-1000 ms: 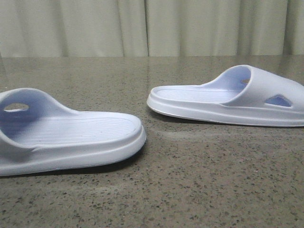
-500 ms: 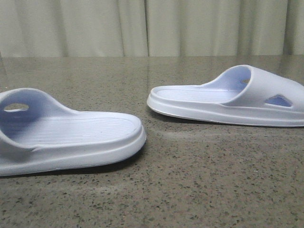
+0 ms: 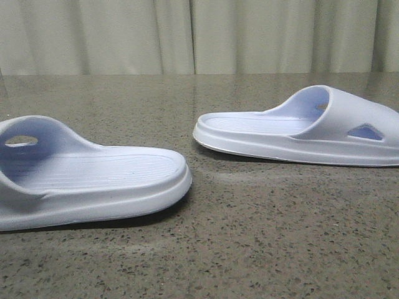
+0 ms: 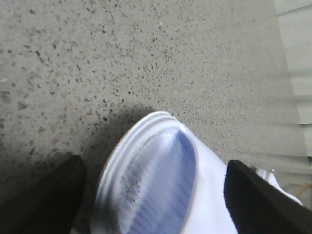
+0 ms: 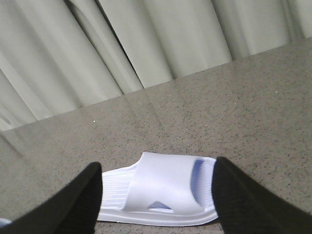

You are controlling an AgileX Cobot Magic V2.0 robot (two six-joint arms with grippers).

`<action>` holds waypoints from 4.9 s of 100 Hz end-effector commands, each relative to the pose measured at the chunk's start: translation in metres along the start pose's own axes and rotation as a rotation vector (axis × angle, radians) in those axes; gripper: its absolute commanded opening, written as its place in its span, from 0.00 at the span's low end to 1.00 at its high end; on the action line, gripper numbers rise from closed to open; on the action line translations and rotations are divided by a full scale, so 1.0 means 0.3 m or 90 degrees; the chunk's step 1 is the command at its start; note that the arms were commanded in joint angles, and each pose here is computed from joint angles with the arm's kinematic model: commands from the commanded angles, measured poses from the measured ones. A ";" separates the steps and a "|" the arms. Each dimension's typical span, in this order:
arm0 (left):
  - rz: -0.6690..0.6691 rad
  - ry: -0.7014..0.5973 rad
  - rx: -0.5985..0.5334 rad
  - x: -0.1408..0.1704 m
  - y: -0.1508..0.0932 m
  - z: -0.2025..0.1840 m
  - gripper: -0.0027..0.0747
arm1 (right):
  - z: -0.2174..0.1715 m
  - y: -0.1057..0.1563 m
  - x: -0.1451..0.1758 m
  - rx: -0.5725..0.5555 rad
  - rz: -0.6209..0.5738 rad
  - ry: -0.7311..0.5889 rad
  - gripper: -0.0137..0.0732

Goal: Insert blue slippers together front up

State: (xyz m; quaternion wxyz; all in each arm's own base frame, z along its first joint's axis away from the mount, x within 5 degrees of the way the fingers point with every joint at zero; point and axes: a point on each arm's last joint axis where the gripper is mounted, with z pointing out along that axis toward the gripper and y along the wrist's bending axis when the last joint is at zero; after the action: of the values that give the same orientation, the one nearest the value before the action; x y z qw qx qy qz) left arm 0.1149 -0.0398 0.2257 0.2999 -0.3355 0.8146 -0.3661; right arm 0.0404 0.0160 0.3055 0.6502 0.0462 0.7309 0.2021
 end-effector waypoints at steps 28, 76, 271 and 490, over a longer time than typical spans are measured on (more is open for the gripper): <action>-0.016 0.008 0.014 -0.005 -0.025 -0.002 0.53 | -0.003 0.015 -0.055 -0.010 0.003 -0.057 0.63; -0.006 -0.019 0.016 -0.018 -0.026 -0.003 0.24 | -0.003 0.016 -0.055 -0.011 0.006 -0.056 0.63; -0.142 0.053 0.198 0.006 -0.115 -0.020 0.07 | 0.358 -0.088 0.023 0.116 0.176 0.090 0.63; -0.141 0.057 0.199 0.008 -0.115 -0.021 0.07 | 0.589 -0.163 0.247 0.241 0.290 0.260 0.19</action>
State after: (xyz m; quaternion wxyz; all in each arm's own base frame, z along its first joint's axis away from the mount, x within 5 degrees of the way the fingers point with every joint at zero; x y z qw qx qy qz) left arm 0.1178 -0.0547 0.2454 0.2720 -0.3548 0.7340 -0.5113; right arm 0.2074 0.0356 0.2060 0.4216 0.2773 0.8395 0.2016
